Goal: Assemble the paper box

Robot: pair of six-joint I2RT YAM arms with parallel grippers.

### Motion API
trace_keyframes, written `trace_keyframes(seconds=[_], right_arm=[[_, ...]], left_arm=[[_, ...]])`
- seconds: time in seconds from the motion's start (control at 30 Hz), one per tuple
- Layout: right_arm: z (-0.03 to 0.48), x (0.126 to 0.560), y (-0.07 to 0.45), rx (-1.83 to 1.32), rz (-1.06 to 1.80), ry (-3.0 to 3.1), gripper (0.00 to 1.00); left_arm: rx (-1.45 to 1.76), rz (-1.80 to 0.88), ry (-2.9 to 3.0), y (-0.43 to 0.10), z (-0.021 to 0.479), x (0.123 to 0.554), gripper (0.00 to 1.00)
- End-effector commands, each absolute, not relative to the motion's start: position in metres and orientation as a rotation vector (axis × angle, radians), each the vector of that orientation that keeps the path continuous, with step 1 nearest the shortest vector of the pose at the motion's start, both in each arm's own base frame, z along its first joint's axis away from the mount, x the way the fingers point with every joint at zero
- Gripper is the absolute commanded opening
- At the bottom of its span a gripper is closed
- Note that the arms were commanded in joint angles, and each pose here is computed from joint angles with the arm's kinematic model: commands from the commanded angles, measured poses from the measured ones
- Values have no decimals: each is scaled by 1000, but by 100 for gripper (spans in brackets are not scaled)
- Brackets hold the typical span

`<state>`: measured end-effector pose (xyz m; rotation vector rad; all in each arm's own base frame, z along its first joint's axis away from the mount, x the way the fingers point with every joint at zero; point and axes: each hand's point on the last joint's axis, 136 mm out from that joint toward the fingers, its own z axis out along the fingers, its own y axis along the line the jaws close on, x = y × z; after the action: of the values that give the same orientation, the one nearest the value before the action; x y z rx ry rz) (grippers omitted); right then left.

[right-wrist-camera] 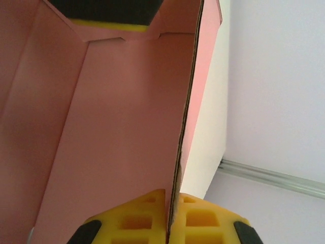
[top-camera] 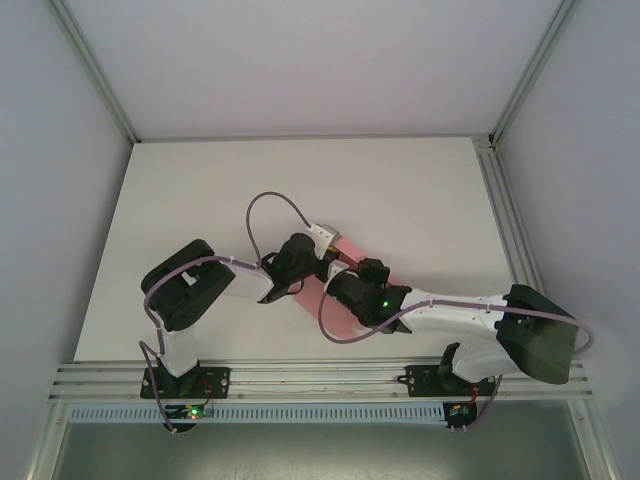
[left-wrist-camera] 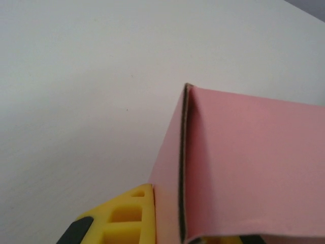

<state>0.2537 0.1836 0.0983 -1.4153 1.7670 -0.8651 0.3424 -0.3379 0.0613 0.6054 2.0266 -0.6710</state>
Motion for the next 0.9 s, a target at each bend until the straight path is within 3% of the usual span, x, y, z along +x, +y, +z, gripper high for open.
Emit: trace_keyframes(seconds=[0.0, 0.33, 0.63, 0.87], right_arm=[[40, 189, 215, -1844, -449, 1814, 0], [33, 192, 209, -1820, -393, 1919, 0], [39, 202, 212, -1734, -340, 1981, 0], [59, 211, 220, -1633, -251, 1987, 0]], left_arm=[[94, -301, 2140, -260, 35, 403, 0], [-238, 52, 2124, -202, 24, 404, 0], [-157, -64, 2158, -227, 21, 406, 0], [-300, 223, 2130, -195, 37, 402, 0]])
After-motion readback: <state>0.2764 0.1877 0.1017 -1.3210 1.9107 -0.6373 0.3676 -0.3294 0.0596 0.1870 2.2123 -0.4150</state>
